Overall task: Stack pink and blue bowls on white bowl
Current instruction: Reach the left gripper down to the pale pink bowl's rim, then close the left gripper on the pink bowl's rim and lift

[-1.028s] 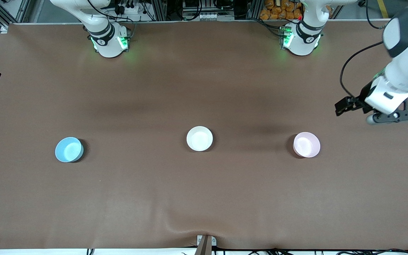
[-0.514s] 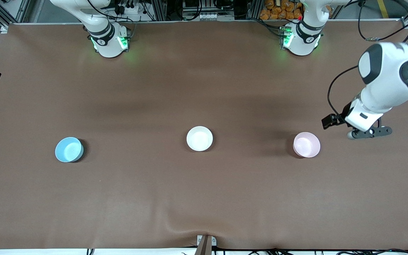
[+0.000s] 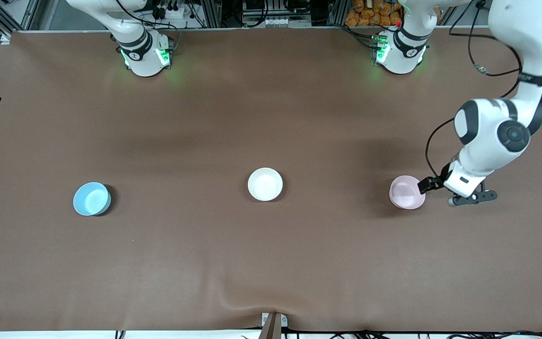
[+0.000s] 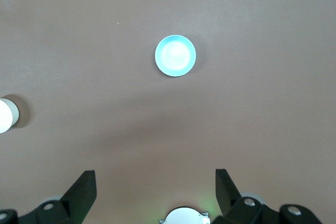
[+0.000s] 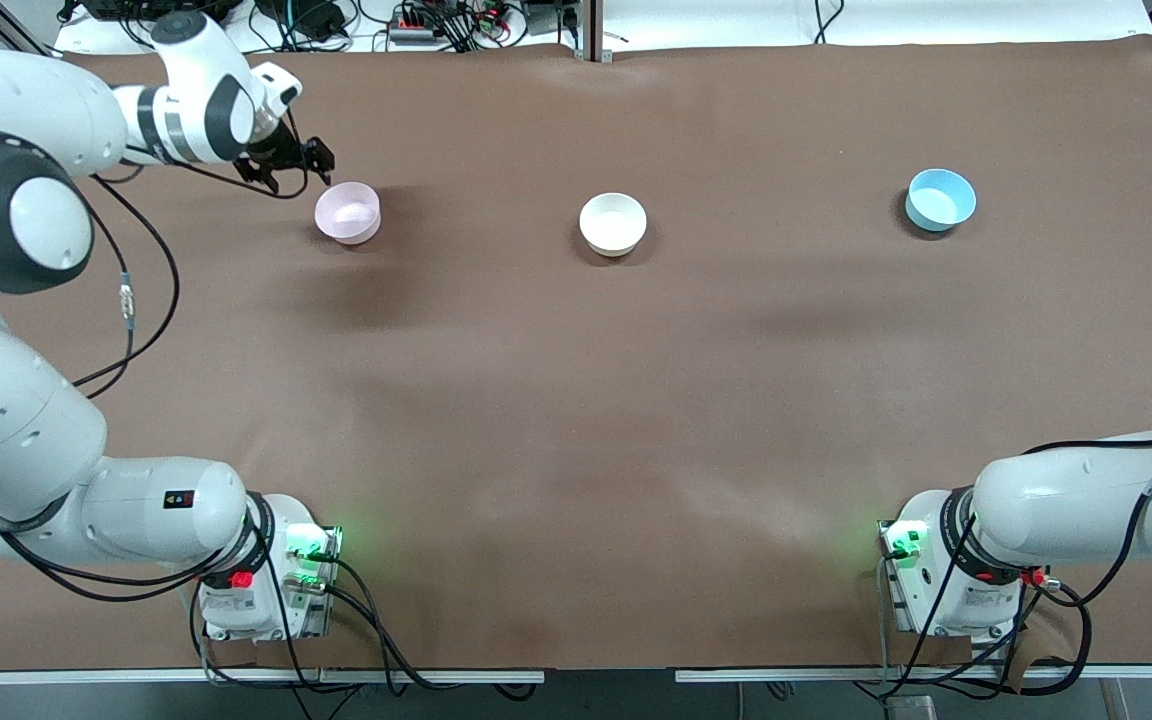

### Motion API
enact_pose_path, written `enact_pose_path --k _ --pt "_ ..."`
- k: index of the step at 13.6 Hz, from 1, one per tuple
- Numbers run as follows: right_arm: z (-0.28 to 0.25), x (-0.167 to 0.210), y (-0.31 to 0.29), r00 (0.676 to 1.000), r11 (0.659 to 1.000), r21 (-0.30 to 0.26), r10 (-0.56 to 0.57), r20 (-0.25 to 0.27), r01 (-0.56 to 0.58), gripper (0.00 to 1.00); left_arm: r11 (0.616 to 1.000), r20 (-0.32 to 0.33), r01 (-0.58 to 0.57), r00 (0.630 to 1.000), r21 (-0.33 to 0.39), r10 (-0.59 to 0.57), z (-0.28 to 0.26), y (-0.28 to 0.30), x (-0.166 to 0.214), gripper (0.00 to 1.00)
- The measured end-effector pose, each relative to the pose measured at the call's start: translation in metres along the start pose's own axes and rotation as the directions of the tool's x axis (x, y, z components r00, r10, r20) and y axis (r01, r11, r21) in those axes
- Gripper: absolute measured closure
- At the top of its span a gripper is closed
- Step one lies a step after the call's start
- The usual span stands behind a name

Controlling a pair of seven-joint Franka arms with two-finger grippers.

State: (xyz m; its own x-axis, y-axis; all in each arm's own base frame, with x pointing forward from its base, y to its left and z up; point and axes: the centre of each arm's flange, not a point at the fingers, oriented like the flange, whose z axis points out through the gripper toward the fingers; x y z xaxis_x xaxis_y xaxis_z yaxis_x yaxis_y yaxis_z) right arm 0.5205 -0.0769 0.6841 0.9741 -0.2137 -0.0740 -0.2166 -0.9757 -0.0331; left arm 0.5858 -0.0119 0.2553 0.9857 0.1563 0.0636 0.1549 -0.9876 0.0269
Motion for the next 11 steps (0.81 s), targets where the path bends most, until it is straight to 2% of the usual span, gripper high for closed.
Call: enact_pose_path --k 6,7,8,9,11 --pt "0.0 0.0 0.0 1.0 1.0 0.0 0.0 0.0 0.0 0.0 1.0 0.033 0.008 0.999 0.003 -0.008 0.035 -0.005 -0.007 0.0" --pt "0.0 0.0 0.0 1.0 1.0 0.0 0.0 0.0 0.0 0.0 1.0 0.036 0.007 0.999 0.004 -0.008 0.037 -0.005 -0.008 0.08" --pt "0.0 0.0 0.0 1.0 1.0 0.0 0.0 0.0 0.0 0.0 1.0 0.039 0.007 0.999 0.004 -0.008 0.038 -0.006 -0.009 0.08" --pt "0.0 0.0 0.0 1.0 1.0 0.0 0.0 0.0 0.0 0.0 1.0 0.041 0.007 0.999 0.005 -0.008 0.038 -0.006 -0.01 0.14" --pt "0.0 0.0 0.0 1.0 1.0 0.0 0.0 0.0 0.0 0.0 1.0 0.043 0.007 0.999 0.004 -0.007 0.039 -0.005 -0.011 0.36"
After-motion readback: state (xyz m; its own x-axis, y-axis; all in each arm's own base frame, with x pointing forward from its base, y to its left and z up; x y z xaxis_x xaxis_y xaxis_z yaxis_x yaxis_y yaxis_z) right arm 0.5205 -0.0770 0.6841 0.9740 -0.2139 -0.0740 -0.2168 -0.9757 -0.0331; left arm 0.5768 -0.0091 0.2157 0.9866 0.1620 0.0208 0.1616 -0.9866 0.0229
